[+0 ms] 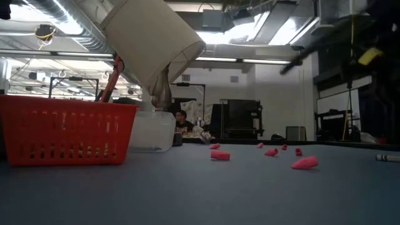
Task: Sort crayons
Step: Put the gray crayon into the green bin
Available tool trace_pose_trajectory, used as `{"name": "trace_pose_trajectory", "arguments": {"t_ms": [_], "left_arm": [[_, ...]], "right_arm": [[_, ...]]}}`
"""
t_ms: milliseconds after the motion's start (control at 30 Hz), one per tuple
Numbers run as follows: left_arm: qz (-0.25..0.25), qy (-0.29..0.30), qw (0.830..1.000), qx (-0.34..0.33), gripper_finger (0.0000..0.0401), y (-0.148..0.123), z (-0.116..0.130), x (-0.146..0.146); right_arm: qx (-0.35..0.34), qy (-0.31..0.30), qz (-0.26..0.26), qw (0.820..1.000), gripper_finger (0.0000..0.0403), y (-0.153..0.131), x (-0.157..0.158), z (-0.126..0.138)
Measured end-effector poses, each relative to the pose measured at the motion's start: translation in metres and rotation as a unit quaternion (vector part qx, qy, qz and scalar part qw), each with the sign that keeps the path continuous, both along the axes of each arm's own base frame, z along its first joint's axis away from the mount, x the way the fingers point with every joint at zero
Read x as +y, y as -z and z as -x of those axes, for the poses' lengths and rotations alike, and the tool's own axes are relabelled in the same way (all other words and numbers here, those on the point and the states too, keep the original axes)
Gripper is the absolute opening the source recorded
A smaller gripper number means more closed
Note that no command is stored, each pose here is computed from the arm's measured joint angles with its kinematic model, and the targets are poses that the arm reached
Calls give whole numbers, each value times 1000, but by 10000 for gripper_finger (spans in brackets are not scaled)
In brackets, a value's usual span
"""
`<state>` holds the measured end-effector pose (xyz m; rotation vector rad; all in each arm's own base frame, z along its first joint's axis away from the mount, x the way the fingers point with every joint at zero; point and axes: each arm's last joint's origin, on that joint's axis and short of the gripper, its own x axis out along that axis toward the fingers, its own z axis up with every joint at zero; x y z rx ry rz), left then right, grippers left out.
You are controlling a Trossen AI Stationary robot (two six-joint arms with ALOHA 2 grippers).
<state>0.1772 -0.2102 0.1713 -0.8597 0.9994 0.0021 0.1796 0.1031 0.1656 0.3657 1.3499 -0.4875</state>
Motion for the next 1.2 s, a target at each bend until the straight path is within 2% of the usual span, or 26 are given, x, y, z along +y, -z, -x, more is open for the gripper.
{"name": "trace_pose_trajectory", "arguments": {"t_ms": [167,433,600,733,833,1000,1200], "left_arm": [[-1,-3,1000,-3,85,0,0,0],[9,5,1000,-20,85,-3,-2,-2],[4,32,997,-64,85,-8,-5,-5],[-17,46,990,-133,85,-15,-10,-8],[-49,50,978,-197,85,-21,-14,-10],[-145,30,948,-281,85,-29,-19,-8],[-243,-12,919,-309,85,-31,-26,2]], "right_arm": [[5,25,-4,1000,131,15,-3,8],[-8,19,-16,1000,131,26,-5,10],[-12,19,-18,1000,131,29,-5,11],[-11,19,-18,1000,131,29,-6,11],[-11,19,-18,1000,131,29,-6,11],[-11,19,-18,1000,123,29,-6,12],[-13,19,-19,1000,64,29,-5,11]]}}
